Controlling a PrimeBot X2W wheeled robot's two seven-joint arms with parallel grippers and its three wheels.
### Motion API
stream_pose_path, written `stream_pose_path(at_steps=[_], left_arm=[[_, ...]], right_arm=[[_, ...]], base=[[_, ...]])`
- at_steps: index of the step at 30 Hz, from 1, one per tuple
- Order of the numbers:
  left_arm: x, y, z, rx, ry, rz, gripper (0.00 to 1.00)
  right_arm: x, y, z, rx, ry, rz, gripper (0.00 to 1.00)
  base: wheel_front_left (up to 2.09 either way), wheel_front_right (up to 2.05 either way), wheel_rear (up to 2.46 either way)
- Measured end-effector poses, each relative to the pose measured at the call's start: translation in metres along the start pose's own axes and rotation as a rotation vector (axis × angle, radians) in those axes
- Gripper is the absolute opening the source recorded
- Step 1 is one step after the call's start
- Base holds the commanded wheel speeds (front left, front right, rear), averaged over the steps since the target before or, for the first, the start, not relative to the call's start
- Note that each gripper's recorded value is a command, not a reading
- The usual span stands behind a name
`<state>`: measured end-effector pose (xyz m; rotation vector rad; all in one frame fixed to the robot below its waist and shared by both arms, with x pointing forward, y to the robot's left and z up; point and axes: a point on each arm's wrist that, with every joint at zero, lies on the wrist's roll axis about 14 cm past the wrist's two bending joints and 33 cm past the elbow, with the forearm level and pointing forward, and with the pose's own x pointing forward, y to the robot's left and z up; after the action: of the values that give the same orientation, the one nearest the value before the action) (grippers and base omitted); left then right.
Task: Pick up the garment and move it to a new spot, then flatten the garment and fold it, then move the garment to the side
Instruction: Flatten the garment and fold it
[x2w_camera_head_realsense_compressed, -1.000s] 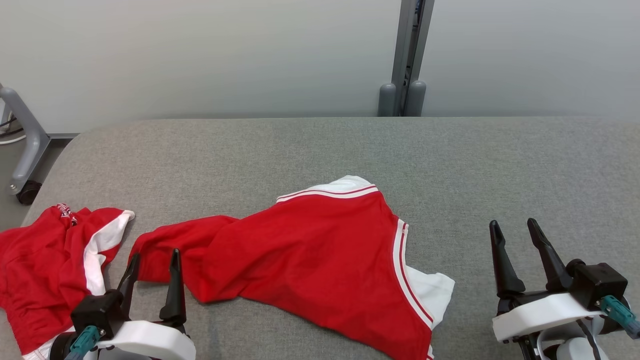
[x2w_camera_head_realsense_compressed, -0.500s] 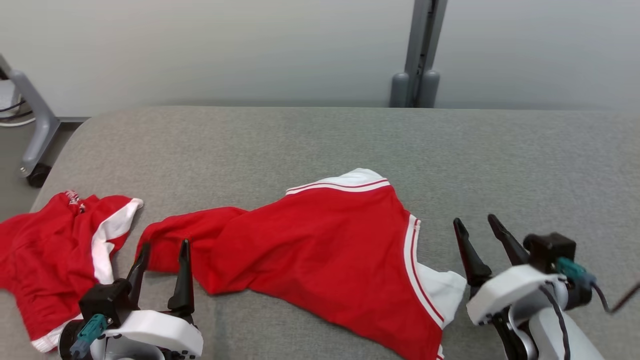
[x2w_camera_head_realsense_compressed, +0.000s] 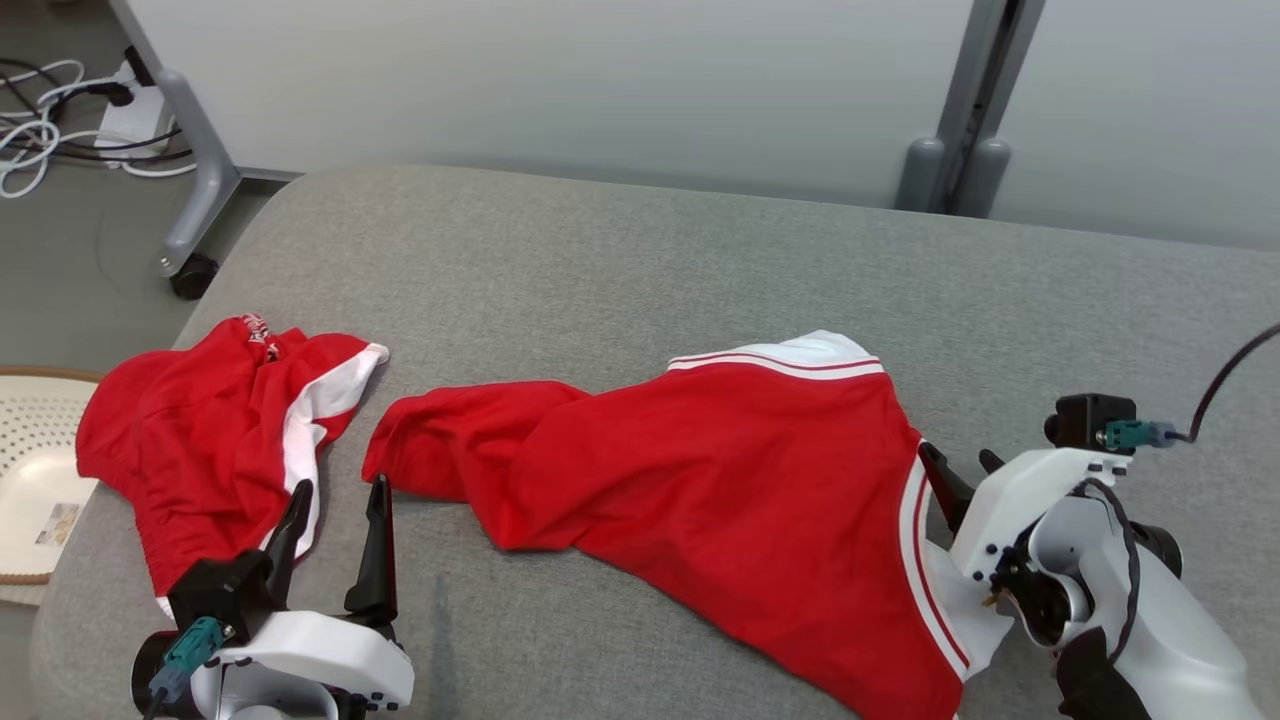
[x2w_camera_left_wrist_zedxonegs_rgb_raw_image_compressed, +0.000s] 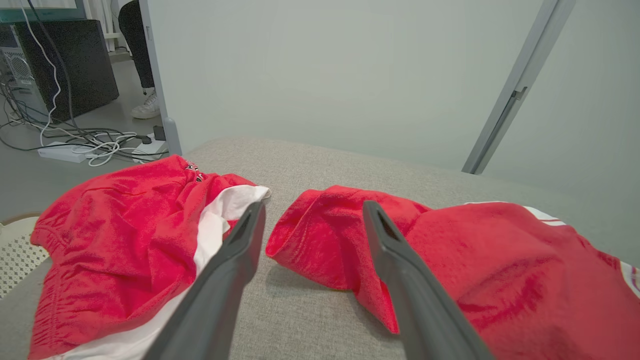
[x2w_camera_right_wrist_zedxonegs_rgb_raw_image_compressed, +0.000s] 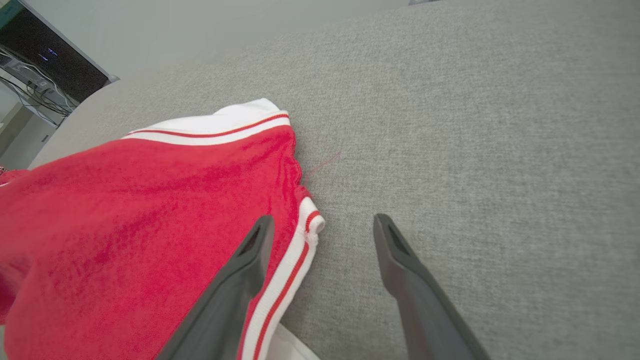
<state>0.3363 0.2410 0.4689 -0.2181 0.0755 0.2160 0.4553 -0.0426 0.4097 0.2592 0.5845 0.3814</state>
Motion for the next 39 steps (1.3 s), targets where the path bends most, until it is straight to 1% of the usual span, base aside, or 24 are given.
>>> stream_pose_path(at_steps=[5,9,10,11,12,13,16,18,22,24,27,31,39], left_arm=[[-0.003,0.007,-0.002,-0.006,0.007,0.022,1.00],[-0.004,0.009,-0.005,-0.012,0.014,0.034,1.00],[-0.004,0.009,-0.005,-0.014,0.014,0.035,1.00],[-0.003,0.010,-0.005,-0.015,0.014,0.037,1.00],[-0.003,0.012,-0.005,-0.015,0.014,0.042,1.00],[-0.003,0.013,-0.005,-0.015,0.015,0.047,1.00],[-0.004,0.015,-0.006,-0.014,0.019,0.055,1.00],[-0.005,0.016,-0.007,-0.016,0.019,0.059,1.00],[-0.004,0.013,-0.005,-0.019,0.014,0.045,1.00],[-0.003,0.010,-0.005,-0.018,0.012,0.033,1.00],[0.000,0.006,-0.005,-0.012,0.012,0.020,1.00],[0.003,0.002,-0.009,-0.005,0.025,0.003,1.00],[0.018,-0.002,-0.016,0.014,0.055,-0.019,1.00]], right_arm=[[0.012,0.011,-0.004,0.013,0.065,0.017,1.00],[0.018,0.004,-0.015,0.019,0.127,-0.010,1.00],[0.019,0.002,-0.015,0.019,0.134,-0.017,0.63],[0.021,0.001,-0.015,0.017,0.138,-0.019,0.63],[0.023,0.002,-0.014,0.020,0.143,-0.019,0.27],[0.024,0.003,-0.015,0.023,0.147,-0.018,0.00],[0.027,0.008,-0.012,0.020,0.144,-0.009,0.00],[0.028,0.013,-0.005,0.015,0.119,0.001,0.00],[0.026,0.016,0.017,0.010,0.038,0.010,0.00],[0.024,0.011,0.035,0.013,-0.027,0.006,0.00],[0.019,-0.005,0.068,0.018,-0.136,-0.019,0.00],[0.010,-0.038,0.104,0.018,-0.250,-0.076,0.00],[0.000,-0.108,0.145,0.009,-0.372,-0.216,0.00]], base=[[0.00,0.00,0.00],[0.00,0.00,0.00],[0.00,0.00,0.00],[0.00,0.00,0.00],[0.00,0.00,0.00],[0.00,0.00,0.00],[0.00,0.00,0.00],[0.00,0.00,0.00],[0.00,0.00,0.00],[0.00,0.00,0.00],[0.00,0.00,0.00],[0.00,0.00,0.00],[0.00,0.00,0.00]])
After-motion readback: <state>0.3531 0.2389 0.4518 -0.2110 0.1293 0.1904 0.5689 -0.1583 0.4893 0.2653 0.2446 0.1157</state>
